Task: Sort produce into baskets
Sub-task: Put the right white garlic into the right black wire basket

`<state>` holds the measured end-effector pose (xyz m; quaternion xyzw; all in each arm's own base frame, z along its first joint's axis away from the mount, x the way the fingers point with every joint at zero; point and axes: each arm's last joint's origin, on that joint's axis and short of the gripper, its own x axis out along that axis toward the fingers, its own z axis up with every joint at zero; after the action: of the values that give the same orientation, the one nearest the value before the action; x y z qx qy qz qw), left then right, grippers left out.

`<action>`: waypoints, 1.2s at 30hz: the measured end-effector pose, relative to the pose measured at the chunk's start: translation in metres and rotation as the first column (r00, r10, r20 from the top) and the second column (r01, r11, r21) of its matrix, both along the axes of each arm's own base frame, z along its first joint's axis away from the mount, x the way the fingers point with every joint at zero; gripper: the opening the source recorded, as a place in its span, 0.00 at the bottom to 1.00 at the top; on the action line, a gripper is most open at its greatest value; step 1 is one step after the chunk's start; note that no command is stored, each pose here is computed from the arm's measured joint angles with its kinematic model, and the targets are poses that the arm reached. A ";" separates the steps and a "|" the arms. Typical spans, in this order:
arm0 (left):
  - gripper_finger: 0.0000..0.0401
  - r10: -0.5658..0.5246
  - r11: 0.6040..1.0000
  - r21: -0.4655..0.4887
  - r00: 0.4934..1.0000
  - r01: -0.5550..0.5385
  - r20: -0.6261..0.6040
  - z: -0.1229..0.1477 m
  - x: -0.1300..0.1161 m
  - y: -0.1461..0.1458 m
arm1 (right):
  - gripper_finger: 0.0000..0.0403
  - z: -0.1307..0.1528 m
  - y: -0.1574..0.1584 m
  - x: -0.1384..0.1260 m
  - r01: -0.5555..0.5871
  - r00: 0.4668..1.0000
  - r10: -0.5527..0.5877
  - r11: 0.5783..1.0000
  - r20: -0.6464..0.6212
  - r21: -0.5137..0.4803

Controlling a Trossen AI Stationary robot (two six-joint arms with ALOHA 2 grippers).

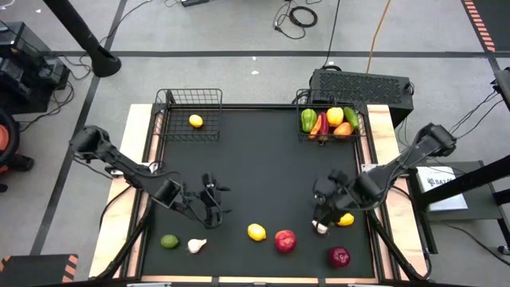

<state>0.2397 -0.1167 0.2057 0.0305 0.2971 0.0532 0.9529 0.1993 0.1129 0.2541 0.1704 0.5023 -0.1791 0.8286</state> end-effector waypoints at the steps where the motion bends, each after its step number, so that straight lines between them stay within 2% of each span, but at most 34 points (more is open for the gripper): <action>1: 0.86 -0.004 1.000 0.007 1.000 0.004 -0.003 -0.003 0.002 -0.001 | 0.79 -0.004 0.005 0.000 0.006 1.000 -0.006 1.000 -0.022 0.028; 7: 0.86 -0.023 0.999 0.041 1.000 0.024 -0.019 -0.011 0.007 -0.004 | 0.79 -0.027 0.033 0.000 0.033 0.988 -0.015 0.993 -0.156 0.113; 14: 0.86 -0.024 0.999 0.038 1.000 0.024 -0.012 -0.011 0.008 -0.004 | 0.80 -0.053 0.052 0.003 0.095 0.957 -0.049 0.984 -0.285 0.150; 23: 0.86 -0.023 0.999 0.035 1.000 0.023 -0.006 -0.011 0.008 -0.004 | 0.96 -0.073 0.061 0.010 0.064 0.944 -0.020 0.990 -0.328 0.125; 30: 0.86 -0.027 0.999 0.042 1.000 0.027 -0.007 -0.011 0.008 -0.004 | 0.94 -0.094 0.064 0.014 0.041 0.918 -0.010 0.997 -0.398 0.070; 36: 0.86 -0.027 0.999 0.042 1.000 0.027 -0.007 -0.011 0.008 -0.004 | 0.93 -0.098 0.063 0.015 0.045 0.912 -0.016 0.997 -0.409 0.061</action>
<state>0.2481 -0.1206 0.1951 0.0547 0.2984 0.0464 0.9517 0.2145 0.1763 0.1563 0.1657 0.6673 -0.2061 0.6963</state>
